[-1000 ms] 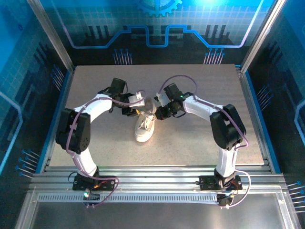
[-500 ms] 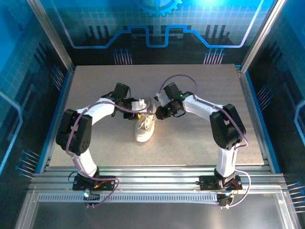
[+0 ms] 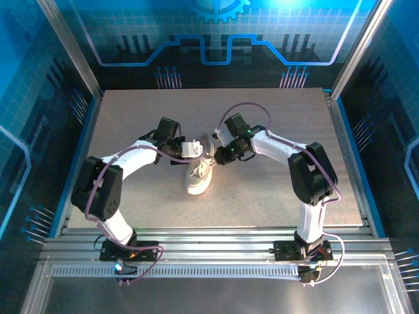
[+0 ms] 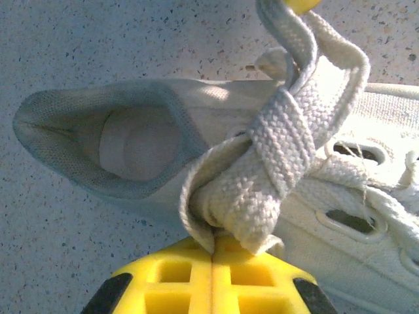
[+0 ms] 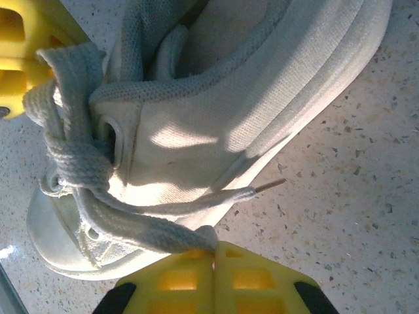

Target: Tie the shoes

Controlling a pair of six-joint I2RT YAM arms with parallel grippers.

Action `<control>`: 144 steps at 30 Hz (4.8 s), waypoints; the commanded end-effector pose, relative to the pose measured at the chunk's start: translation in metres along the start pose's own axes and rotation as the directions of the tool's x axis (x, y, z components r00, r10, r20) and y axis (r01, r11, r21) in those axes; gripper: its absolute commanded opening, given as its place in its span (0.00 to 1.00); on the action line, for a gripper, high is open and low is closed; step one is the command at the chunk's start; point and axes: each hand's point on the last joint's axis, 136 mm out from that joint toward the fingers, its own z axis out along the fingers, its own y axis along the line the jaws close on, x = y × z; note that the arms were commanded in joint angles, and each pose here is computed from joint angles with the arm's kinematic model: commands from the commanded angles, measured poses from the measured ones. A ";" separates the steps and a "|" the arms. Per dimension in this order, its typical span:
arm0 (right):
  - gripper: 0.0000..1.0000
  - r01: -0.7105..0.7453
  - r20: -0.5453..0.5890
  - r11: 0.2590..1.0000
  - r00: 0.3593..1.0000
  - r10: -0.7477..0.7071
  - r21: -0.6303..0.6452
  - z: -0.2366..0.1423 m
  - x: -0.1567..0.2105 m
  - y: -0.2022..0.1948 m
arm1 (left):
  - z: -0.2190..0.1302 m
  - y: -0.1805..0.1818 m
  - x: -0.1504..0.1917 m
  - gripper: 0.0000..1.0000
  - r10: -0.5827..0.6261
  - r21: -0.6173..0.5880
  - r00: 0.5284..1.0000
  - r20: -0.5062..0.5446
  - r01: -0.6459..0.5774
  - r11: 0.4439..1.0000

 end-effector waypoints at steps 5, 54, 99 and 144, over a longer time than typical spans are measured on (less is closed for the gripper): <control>0.00 0.008 0.002 1.000 1.000 -0.008 0.026 -0.012 0.001 -0.006 | -0.019 0.008 0.010 0.00 -0.086 -0.025 0.995 -0.055 0.085 0.996; 0.00 0.032 0.034 0.997 0.999 -0.034 0.067 -0.057 0.005 -0.005 | -0.009 0.001 0.080 0.00 -0.430 -0.071 0.894 -0.130 0.424 0.903; 0.01 0.017 -0.003 1.000 1.000 -0.017 -0.003 -0.006 0.001 0.009 | -0.032 0.016 0.035 0.00 -0.325 -0.122 0.943 -0.068 0.315 0.941; 0.00 0.131 -0.162 0.969 0.982 -0.097 0.211 0.000 0.039 -0.029 | -0.008 -0.007 0.093 0.00 -0.508 -0.094 0.854 -0.113 0.500 0.861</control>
